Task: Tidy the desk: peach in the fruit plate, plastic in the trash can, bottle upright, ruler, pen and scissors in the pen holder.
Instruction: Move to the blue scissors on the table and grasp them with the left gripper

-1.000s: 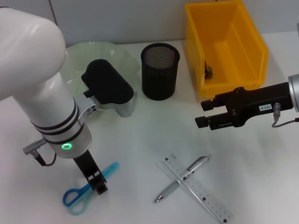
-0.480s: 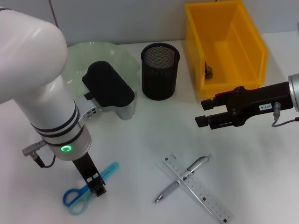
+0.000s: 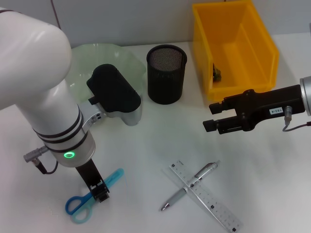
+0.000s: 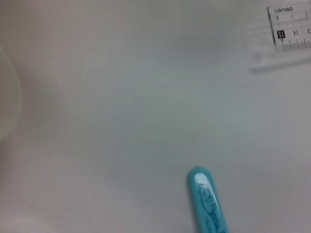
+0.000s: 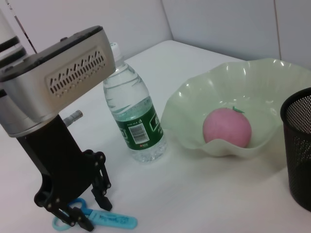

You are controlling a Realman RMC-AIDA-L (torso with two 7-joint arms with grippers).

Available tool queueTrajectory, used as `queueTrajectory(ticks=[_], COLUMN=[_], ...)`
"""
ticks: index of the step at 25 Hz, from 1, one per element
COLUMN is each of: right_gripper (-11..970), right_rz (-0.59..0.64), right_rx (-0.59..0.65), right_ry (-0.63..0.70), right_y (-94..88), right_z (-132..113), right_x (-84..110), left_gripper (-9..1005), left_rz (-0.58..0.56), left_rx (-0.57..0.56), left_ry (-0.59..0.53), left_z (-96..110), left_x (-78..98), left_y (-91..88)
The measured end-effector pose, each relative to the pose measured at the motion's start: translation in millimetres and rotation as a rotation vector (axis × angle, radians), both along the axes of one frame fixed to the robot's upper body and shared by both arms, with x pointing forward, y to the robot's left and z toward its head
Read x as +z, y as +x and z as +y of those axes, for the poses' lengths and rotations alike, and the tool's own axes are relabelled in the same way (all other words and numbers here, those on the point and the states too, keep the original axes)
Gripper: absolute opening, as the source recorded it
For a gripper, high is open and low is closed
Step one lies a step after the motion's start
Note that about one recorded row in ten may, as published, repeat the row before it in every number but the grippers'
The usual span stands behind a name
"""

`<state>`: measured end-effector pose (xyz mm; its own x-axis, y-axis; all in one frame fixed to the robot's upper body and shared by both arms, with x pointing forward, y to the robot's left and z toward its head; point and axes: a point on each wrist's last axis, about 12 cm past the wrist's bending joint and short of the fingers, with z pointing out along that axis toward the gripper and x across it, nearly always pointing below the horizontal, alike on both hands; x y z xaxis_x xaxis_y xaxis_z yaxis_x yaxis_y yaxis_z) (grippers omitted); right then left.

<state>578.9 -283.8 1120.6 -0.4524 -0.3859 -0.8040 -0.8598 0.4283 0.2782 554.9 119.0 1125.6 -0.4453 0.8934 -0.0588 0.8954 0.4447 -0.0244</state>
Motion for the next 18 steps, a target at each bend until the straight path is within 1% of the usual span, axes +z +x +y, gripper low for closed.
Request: queueTrajectory(ticks=[18], right_gripper=[656], right_rz=[-0.005], right_rx=[-0.001], right_ry=[0.001], right_y=[0.5], right_z=[0.0], right_x=[1.0], left_gripper=[360], left_rz=[0.001], left_rx=[-0.005], left_ry=[0.001], left_z=[1.2], left_x=[-2.7], left_y=[0.4])
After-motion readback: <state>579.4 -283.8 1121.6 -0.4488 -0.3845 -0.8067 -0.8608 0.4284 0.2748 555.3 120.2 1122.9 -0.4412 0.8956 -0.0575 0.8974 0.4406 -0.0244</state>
